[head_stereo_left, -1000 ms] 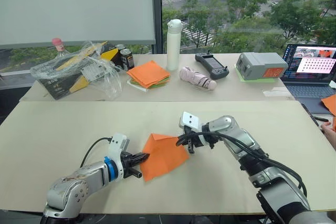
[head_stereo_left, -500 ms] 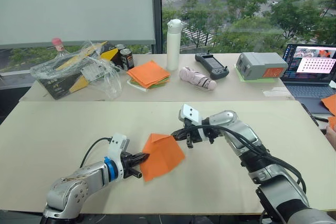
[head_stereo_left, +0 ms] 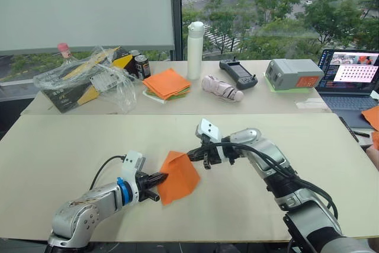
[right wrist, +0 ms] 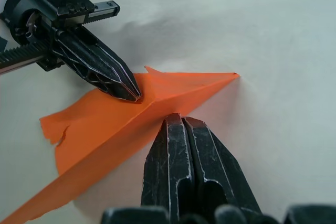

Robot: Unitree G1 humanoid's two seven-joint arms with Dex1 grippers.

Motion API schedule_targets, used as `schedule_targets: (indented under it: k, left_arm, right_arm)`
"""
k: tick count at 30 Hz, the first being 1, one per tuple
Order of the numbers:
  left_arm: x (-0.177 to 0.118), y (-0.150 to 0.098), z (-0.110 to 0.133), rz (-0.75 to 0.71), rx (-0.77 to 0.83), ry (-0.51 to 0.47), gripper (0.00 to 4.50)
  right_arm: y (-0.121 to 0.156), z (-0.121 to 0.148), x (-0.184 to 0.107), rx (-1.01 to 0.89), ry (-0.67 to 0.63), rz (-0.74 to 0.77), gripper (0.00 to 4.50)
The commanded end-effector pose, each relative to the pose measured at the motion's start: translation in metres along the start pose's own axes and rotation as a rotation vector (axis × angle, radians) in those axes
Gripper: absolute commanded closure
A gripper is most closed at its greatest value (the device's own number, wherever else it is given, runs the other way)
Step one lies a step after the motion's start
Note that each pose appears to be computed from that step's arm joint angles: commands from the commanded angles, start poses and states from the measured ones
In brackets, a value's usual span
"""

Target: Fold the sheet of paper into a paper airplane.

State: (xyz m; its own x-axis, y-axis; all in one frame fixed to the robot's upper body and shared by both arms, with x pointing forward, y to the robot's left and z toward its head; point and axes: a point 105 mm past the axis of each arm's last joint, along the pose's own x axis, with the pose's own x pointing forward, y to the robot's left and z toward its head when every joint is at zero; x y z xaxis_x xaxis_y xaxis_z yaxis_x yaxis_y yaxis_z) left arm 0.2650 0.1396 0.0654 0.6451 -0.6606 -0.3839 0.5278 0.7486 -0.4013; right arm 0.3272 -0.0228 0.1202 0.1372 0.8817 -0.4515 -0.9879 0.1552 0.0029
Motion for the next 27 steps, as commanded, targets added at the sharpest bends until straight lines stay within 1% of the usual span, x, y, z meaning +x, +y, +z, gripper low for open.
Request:
schedule_targets:
  k: [1,7,11,14,17,27]
  left_arm:
    - [-0.007,0.023,-0.017,0.115,-0.046,0.056,4.48]
    - [-0.012,0.028,-0.016,0.136,-0.054,0.038,4.48]
    - [-0.014,0.031,-0.007,0.141,-0.088,-0.012,4.48]
    - [-0.014,0.027,0.001,0.108,-0.143,-0.065,4.48]
    - [-0.015,0.024,0.005,0.078,-0.182,-0.091,4.48]
    - [-0.012,0.028,0.004,0.080,-0.232,-0.088,4.48]
  right_arm:
    - [0.003,0.017,-0.001,-0.030,-0.053,0.005,4.50]
    - [0.005,0.017,0.001,-0.026,-0.055,0.007,4.50]
    - [0.005,0.016,0.002,-0.025,-0.052,0.008,4.50]
    - [0.004,0.015,0.002,-0.027,-0.048,0.005,4.50]
    - [0.004,0.015,0.002,-0.027,-0.046,0.003,4.50]
    - [0.003,0.013,0.002,-0.032,-0.039,-0.004,4.50]
